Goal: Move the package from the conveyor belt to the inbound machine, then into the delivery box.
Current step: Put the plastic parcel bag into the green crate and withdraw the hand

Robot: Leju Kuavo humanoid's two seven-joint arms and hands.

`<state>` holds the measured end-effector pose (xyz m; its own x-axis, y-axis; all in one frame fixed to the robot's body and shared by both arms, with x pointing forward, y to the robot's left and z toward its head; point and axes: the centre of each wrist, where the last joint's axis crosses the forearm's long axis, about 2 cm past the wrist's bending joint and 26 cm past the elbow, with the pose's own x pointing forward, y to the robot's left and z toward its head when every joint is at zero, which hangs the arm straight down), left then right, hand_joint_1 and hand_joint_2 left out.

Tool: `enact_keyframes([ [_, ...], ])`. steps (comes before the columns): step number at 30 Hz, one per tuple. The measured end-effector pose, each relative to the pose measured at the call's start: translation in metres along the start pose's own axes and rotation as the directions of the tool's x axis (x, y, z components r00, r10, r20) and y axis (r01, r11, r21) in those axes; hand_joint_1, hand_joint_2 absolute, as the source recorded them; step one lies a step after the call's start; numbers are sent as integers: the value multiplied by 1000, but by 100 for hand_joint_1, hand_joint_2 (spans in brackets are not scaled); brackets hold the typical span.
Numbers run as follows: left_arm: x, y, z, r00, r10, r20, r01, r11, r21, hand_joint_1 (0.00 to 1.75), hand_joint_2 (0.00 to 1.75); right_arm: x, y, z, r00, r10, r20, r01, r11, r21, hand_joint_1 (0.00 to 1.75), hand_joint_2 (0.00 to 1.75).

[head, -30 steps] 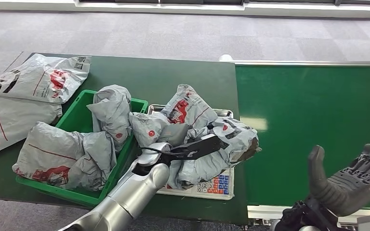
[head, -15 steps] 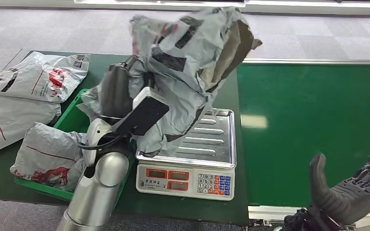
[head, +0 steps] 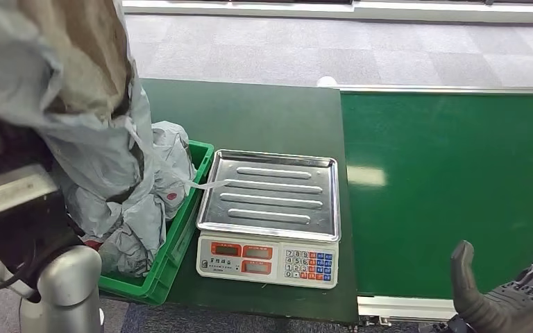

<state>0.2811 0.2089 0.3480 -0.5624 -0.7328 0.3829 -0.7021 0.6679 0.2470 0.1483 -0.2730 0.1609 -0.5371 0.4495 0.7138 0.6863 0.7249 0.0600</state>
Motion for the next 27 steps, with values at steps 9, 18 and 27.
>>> enact_keyframes([
  [9,-133,10,85,863,-313,-397,0,785,-620,175,175,-1,-7,5,999,3,-35,-1,999,33,0,175],
  [18,-177,5,167,763,-504,-406,-123,503,-855,175,175,-7,-11,6,999,2,-55,1,999,54,0,175],
  [27,-186,-1,194,748,-512,-423,-190,446,-875,0,175,-8,-16,10,998,14,-65,-10,997,71,0,175],
])
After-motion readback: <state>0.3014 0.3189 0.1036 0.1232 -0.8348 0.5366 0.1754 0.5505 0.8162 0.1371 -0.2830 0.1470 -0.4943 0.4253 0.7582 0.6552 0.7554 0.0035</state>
